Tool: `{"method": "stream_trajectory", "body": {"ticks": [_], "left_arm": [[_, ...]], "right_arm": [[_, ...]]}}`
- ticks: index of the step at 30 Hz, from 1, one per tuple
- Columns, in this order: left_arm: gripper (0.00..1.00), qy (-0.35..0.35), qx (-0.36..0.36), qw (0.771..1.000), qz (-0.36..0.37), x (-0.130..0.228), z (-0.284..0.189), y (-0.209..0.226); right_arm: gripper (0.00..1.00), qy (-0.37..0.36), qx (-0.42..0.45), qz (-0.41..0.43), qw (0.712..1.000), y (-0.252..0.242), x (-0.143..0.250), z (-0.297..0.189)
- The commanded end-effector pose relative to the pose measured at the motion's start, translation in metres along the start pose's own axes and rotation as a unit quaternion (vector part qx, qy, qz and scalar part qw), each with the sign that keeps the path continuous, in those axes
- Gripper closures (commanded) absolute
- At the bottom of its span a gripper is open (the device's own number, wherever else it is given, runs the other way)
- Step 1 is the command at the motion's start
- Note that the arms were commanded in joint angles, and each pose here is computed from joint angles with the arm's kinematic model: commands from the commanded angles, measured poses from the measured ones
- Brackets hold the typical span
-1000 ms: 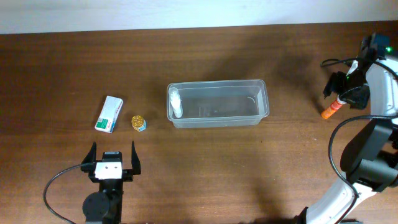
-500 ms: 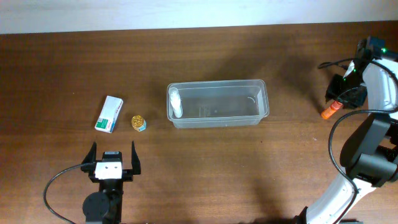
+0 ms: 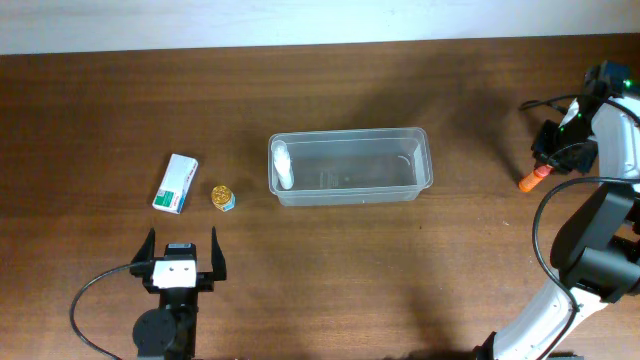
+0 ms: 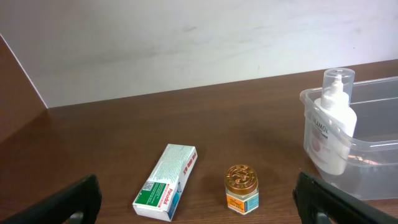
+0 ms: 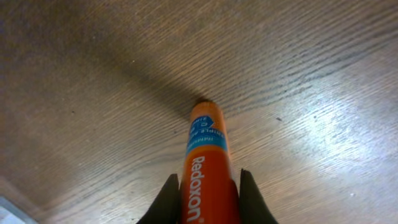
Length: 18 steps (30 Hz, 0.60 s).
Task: Pack container
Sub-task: 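Grasp the orange Redoxon tube with the right gripper, then lift the orange tube and carry it over the container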
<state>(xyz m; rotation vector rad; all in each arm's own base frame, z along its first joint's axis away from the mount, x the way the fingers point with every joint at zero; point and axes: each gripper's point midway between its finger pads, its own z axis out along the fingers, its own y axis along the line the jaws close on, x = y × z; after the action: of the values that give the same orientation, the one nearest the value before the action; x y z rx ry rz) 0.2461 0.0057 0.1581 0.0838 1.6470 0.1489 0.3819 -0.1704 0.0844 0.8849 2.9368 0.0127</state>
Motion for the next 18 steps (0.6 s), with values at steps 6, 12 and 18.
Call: {"method": "stream_trajectory", "body": {"ticks": [6,12,18], "left_arm": [[0.01,-0.002,0.002,1.000,0.008,0.000,0.000,0.000],[0.01,-0.002,0.002,1.000,0.008,0.000,0.000,0.000],[0.01,-0.002,0.002,1.000,0.008,0.000,0.000,0.000]], "right_arm": [[0.91,0.017,-0.059,0.003,0.998,0.019,0.005,-0.016],[0.91,0.004,-0.097,-0.023,0.995,0.041,0.005,-0.071],[0.89,-0.053,-0.112,-0.074,0.989,0.079,0.013,-0.148]]}}
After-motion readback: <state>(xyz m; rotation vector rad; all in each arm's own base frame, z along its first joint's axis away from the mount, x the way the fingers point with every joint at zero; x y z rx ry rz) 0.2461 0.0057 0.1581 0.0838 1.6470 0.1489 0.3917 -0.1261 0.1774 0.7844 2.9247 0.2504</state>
